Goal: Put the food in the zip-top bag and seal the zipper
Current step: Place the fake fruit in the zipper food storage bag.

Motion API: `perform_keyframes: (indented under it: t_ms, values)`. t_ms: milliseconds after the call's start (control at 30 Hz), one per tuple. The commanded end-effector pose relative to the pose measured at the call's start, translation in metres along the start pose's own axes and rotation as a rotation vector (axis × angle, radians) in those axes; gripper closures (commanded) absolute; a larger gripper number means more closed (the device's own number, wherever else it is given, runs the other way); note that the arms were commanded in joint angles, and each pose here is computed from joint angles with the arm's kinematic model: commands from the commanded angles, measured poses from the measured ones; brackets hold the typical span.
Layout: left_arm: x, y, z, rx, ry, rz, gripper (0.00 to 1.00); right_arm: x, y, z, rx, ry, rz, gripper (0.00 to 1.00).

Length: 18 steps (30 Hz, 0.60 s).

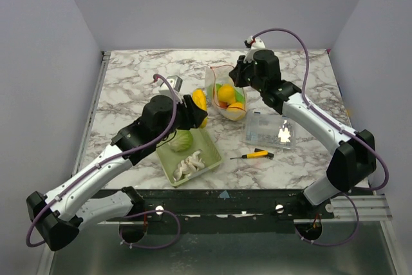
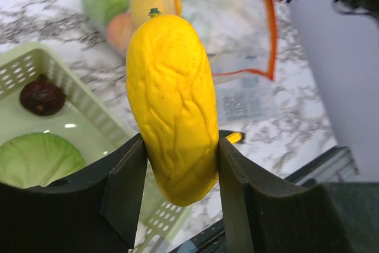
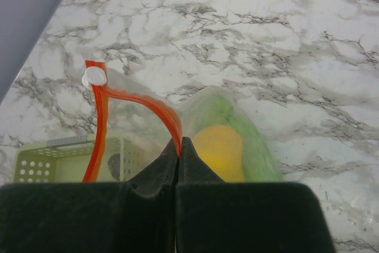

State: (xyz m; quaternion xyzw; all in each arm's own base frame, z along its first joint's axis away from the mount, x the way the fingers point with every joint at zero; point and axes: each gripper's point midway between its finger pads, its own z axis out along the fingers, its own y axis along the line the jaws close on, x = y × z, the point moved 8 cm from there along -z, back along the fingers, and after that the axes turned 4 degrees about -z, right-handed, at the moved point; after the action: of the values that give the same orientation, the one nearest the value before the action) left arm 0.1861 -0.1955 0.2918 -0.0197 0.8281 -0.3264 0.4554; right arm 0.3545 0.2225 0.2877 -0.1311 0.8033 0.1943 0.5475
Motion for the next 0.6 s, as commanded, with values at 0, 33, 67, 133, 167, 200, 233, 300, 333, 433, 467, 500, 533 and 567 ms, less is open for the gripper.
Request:
perform_keyframes:
  t_ms: [0, 33, 67, 133, 167, 200, 233, 300, 333, 433, 467, 500, 533, 567]
  values:
    - [-0.03, -0.032, -0.01, 0.249, -0.051, -0.105, 1.0, -0.022, 0.015, -0.016, -0.092, -0.086, 0.07, 0.99]
    - [-0.034, -0.036, -0.01, 0.281, -0.052, -0.125, 1.0, -0.023, 0.015, -0.017, -0.095, -0.09, 0.079, 0.99]
    - [-0.039, -0.039, -0.008, 0.31, -0.055, -0.139, 1.0, -0.024, 0.016, -0.018, -0.099, -0.094, 0.089, 0.99]
    - [-0.045, -0.046, -0.002, 0.349, -0.043, -0.171, 1.0, -0.025, 0.017, -0.018, -0.102, -0.096, 0.111, 0.99]
    - [-0.048, -0.05, 0.001, 0.369, -0.033, -0.182, 1.0, -0.025, 0.018, -0.019, -0.105, -0.099, 0.12, 0.99]
    - [-0.049, -0.054, 0.007, 0.384, -0.021, -0.194, 1.0, -0.026, 0.019, -0.019, -0.109, -0.102, 0.133, 0.99]
    - [-0.051, -0.058, 0.011, 0.405, -0.008, -0.203, 1.0, -0.026, 0.019, -0.02, -0.111, -0.107, 0.142, 0.99]
    - [-0.055, -0.066, 0.018, 0.435, 0.012, -0.223, 1.0, -0.027, 0.019, -0.021, -0.111, -0.115, 0.154, 0.99]
    - [-0.056, -0.069, 0.022, 0.444, 0.018, -0.235, 1.0, -0.028, 0.02, -0.022, -0.111, -0.119, 0.158, 0.99]
    - [-0.062, -0.076, 0.034, 0.445, 0.026, -0.253, 1.0, -0.029, 0.019, -0.023, -0.102, -0.127, 0.165, 0.99]
    - [-0.064, -0.078, 0.036, 0.444, 0.022, -0.258, 1.0, -0.029, 0.019, -0.024, -0.1, -0.128, 0.168, 0.99]
    - [-0.065, -0.078, 0.041, 0.434, 0.023, -0.263, 1.0, -0.029, 0.019, -0.025, -0.102, -0.128, 0.17, 0.99]
    - [-0.066, -0.079, 0.045, 0.427, 0.022, -0.266, 1.0, -0.029, 0.019, -0.025, -0.101, -0.128, 0.173, 0.99]
    - [-0.065, -0.078, 0.051, 0.401, 0.032, -0.275, 1.0, -0.029, 0.019, -0.026, -0.103, -0.128, 0.179, 0.99]
